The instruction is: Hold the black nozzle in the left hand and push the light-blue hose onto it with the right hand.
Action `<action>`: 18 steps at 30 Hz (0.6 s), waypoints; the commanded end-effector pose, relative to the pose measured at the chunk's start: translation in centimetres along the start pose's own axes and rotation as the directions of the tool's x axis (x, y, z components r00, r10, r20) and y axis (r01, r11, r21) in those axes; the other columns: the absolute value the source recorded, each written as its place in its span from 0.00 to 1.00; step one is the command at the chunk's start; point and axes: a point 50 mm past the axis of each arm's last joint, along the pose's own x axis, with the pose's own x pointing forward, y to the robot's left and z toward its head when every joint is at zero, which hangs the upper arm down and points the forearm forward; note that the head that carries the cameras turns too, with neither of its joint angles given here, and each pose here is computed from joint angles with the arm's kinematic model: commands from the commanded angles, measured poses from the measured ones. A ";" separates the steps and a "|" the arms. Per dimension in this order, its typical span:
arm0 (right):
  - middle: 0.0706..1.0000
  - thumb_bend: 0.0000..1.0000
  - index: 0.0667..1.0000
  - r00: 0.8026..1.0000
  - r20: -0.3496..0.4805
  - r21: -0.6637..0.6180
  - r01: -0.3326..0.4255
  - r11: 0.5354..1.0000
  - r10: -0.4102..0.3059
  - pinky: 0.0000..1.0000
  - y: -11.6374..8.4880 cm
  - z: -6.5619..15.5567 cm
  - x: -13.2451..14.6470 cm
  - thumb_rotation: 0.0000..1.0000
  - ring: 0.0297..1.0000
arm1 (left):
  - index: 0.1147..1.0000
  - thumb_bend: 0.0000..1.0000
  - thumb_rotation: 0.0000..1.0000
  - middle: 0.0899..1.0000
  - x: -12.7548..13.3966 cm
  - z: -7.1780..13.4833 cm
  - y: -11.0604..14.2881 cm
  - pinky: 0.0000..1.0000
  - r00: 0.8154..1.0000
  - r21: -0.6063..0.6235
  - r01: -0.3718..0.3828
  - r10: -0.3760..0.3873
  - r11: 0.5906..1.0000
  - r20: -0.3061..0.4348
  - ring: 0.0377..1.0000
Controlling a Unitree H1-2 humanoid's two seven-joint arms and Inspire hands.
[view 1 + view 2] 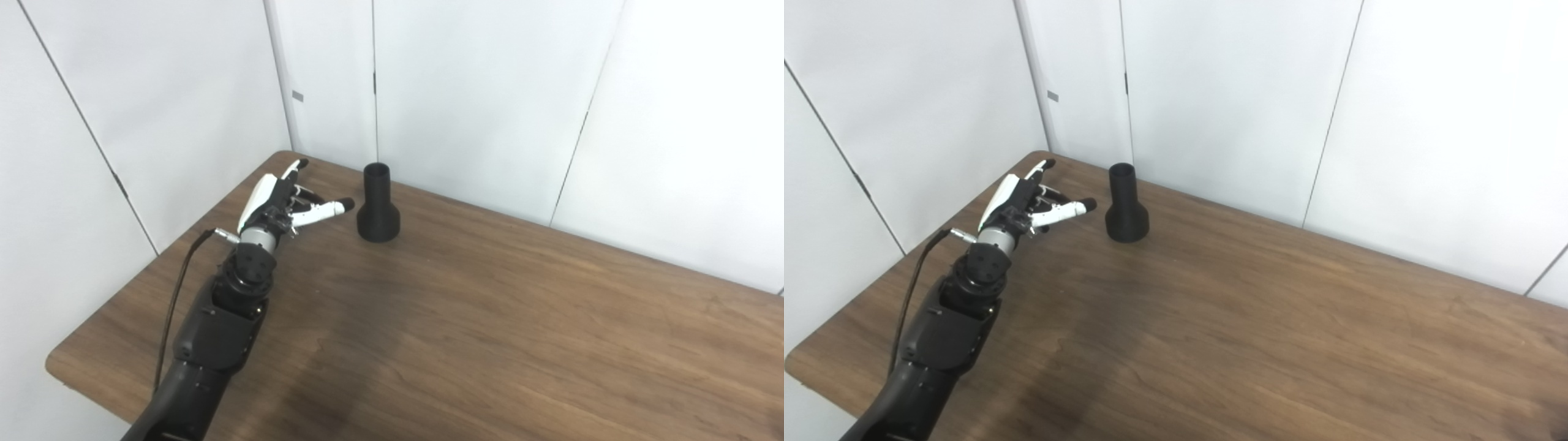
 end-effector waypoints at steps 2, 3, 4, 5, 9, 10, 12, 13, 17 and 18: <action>0.53 0.50 0.45 0.999 -0.037 -0.005 0.016 1.000 -0.016 0.39 -0.4 -0.6 -0.5 0.17 0.51 | 0.98 1.00 0.46 0.72 0.3 2.4 1.7 0.49 0.996 0.019 -0.041 0.039 0.999 0.085 0.63; 0.53 0.50 0.45 0.999 -0.038 -0.004 0.016 1.000 -0.016 0.39 -0.4 -0.6 -0.5 0.17 0.51 | 0.98 1.00 0.46 0.77 0.3 2.3 1.6 0.53 0.996 0.038 -0.036 0.033 0.999 0.086 0.68; 0.53 0.50 0.45 0.999 -0.038 -0.004 0.015 1.000 -0.015 0.39 -0.4 -0.6 -0.5 0.17 0.51 | 0.97 1.00 0.47 0.79 0.3 2.3 1.5 0.57 0.996 0.054 -0.034 0.029 0.998 0.089 0.72; 0.53 0.50 0.45 0.999 -0.037 -0.006 0.014 1.000 -0.015 0.39 -0.4 -0.6 -0.6 0.17 0.51 | 0.96 1.00 0.47 0.83 0.2 2.3 1.3 0.62 0.996 0.065 -0.029 0.023 0.997 0.092 0.76; 0.53 0.50 0.45 0.999 -0.035 -0.009 0.014 1.000 -0.015 0.38 -0.4 -0.6 -0.7 0.17 0.50 | 0.93 1.00 0.48 0.86 0.2 1.5 0.0 0.67 0.995 0.172 -0.013 -0.005 0.985 0.103 0.80; 0.53 0.50 0.45 0.999 -0.036 -0.008 0.016 1.000 -0.016 0.38 -0.4 -0.6 -0.8 0.17 0.50 | 0.92 1.00 0.49 0.86 0.1 1.3 -0.4 0.68 0.995 0.207 -0.010 -0.012 0.978 0.103 0.81; 0.53 0.50 0.45 0.999 -0.038 -0.005 0.016 1.000 -0.016 0.37 -0.4 -0.5 -0.8 0.17 0.50 | 0.91 1.00 0.48 0.87 0.0 1.0 -1.0 0.71 0.993 0.265 -0.002 -0.028 0.964 0.112 0.82; 0.53 0.50 0.45 0.999 -0.039 -0.004 0.015 1.000 -0.015 0.37 -0.4 -0.5 -0.9 0.17 0.50 | 0.91 1.00 0.48 0.88 -0.1 0.9 -1.3 0.72 0.993 0.299 -0.003 -0.033 0.954 0.117 0.83; 0.52 0.50 0.45 0.999 -0.033 -0.011 0.008 1.000 -0.008 0.37 -0.5 -0.4 -1.1 0.17 0.50 | 0.94 1.00 0.52 0.94 -0.2 0.4 -2.3 0.82 0.993 0.370 0.000 -0.043 0.929 0.110 0.92; 0.53 0.50 0.45 0.999 -0.033 -0.015 0.006 1.000 -0.007 0.37 -0.6 -0.4 -1.1 0.17 0.50 | 0.96 1.00 0.52 0.96 -0.2 0.1 -2.6 0.87 0.994 0.390 0.005 -0.048 0.921 0.102 0.96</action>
